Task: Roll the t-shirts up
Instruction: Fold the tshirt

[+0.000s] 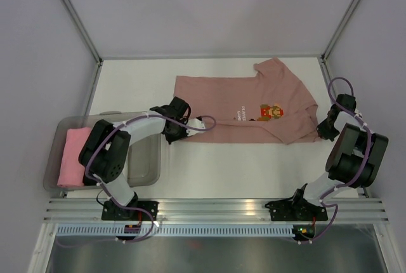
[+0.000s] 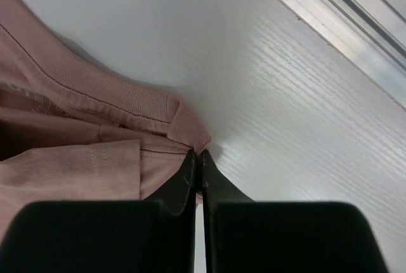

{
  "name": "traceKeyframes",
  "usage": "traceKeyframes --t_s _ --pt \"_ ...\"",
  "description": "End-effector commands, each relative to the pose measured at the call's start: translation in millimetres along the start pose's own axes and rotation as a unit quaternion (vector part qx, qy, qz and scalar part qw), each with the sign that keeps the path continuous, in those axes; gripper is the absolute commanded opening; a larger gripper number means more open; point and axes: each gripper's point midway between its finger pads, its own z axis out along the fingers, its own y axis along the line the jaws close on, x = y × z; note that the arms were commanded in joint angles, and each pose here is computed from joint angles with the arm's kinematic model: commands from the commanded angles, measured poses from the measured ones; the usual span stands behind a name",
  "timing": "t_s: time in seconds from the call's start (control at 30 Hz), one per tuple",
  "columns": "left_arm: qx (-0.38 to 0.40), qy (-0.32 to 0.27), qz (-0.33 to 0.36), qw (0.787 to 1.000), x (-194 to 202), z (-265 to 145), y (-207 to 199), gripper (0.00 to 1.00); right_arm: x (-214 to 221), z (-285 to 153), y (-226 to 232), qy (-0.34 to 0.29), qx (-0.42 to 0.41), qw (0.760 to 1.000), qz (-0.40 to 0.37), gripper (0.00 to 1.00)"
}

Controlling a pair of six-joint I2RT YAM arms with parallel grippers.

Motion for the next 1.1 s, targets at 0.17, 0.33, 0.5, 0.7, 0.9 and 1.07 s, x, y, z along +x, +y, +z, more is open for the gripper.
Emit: traceKeyframes --t_s 0.17,0.33,0.5,0.7,0.9,1.07 --pt "0.077 0.028 -0.005 0.997 20.6 -21.7 -60.3 0.02 -9.6 -9.7 -22.6 -0.029 0.048 0.998 0.004 0.17" --pt "0.086 0.029 -0.016 0.996 15.1 -29.7 -59.6 0.46 -18.7 -20.9 -18.6 -0.043 0.041 0.998 0.010 0.49" --pt "0.086 -0.030 -0.041 0.995 -23.3 -69.1 -38.7 0.53 -59.5 -67.4 -3.1 -0.122 0.044 0.991 -0.044 0.50" --pt "0.064 -0.088 -0.109 0.988 -45.0 -94.9 12.5 0.56 -37.1 -104.2 72.0 -0.140 -0.017 0.966 -0.215 0.49" --pt "0.055 -0.036 -0.125 0.990 -28.4 -54.5 36.4 0.56 82.7 -103.7 137.9 -0.006 -0.160 0.895 -0.416 0.47" --pt "0.057 -0.010 -0.124 0.991 -18.5 -25.5 43.1 0.55 128.2 -95.9 139.4 0.027 -0.142 0.854 -0.500 0.47"
